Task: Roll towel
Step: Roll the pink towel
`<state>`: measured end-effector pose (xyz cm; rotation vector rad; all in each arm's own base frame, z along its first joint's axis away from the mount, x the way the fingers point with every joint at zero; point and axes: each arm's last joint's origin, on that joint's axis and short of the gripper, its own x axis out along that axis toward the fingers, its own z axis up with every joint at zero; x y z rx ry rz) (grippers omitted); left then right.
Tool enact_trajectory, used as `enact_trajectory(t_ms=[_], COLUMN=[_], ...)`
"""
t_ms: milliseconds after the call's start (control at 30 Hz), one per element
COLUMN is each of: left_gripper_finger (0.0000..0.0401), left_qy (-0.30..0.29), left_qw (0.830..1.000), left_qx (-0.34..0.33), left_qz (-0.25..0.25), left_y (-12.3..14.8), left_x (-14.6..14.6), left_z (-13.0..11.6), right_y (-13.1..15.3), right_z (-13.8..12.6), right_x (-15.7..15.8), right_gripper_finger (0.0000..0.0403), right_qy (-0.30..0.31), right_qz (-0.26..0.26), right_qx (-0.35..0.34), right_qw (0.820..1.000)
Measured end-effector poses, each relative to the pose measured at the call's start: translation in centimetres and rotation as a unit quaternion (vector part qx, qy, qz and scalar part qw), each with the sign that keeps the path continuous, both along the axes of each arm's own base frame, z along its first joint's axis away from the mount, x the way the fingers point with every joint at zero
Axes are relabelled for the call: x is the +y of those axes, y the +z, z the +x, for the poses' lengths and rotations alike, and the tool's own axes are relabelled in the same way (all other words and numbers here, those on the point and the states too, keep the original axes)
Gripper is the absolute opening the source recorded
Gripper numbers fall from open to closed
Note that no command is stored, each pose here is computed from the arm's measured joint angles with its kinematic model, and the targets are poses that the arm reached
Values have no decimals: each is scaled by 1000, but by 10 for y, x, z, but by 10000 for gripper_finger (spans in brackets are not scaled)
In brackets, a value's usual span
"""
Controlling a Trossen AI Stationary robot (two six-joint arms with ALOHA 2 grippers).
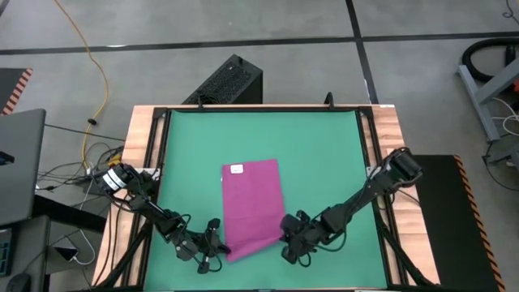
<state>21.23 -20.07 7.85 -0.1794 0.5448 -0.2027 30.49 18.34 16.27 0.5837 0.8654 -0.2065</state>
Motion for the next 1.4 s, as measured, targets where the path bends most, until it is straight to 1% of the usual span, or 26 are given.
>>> enact_trajectory(t_ms=[167,433,667,800,900,967,1033,1133,1200,1333,1400], left_gripper_finger=[0,0,0,0,0,0,0,0,0,0,0], left_qy=[-3,-9,-29,-34,-28,-4,31,54,43,-28,-47], left_qw=[1000,1000,998,996,995,997,999,998,998,992,988], left_qx=[1,0,-15,-14,-29,-32,-32,-16,-7,-27,-23], left_qz=[-2,-14,-48,-76,-90,-68,-25,29,49,118,144], left_y=[0,1,7,19,40,53,63,76,83,94,97], left_x=[0,-1,-5,-7,-9,-9,-11,-19,-30,-68,-84], left_z=[0,0,2,0,-4,-8,-11,-7,-1,4,4], right_y=[-3,-6,-31,-40,-40,-41,-41,-41,-41,-41,-41], right_z=[7,13,20,20,20,20,20,21,21,21,21], right_x=[-13,-24,-25,-24,-23,-24,-24,-25,-26,-26,-26], right_gripper_finger=[8,8,8,8,8,8,8,8,8,8,8], right_qy=[-19,-27,-29,-34,-34,-36,-37,-39,-39,-40,-42], right_qz=[-1,3,-1,-1,2,3,3,4,4,4,2], right_qx=[9,24,52,63,64,65,65,64,64,62,60], right_qw=[1000,999,998,997,997,997,997,997,997,997,997])
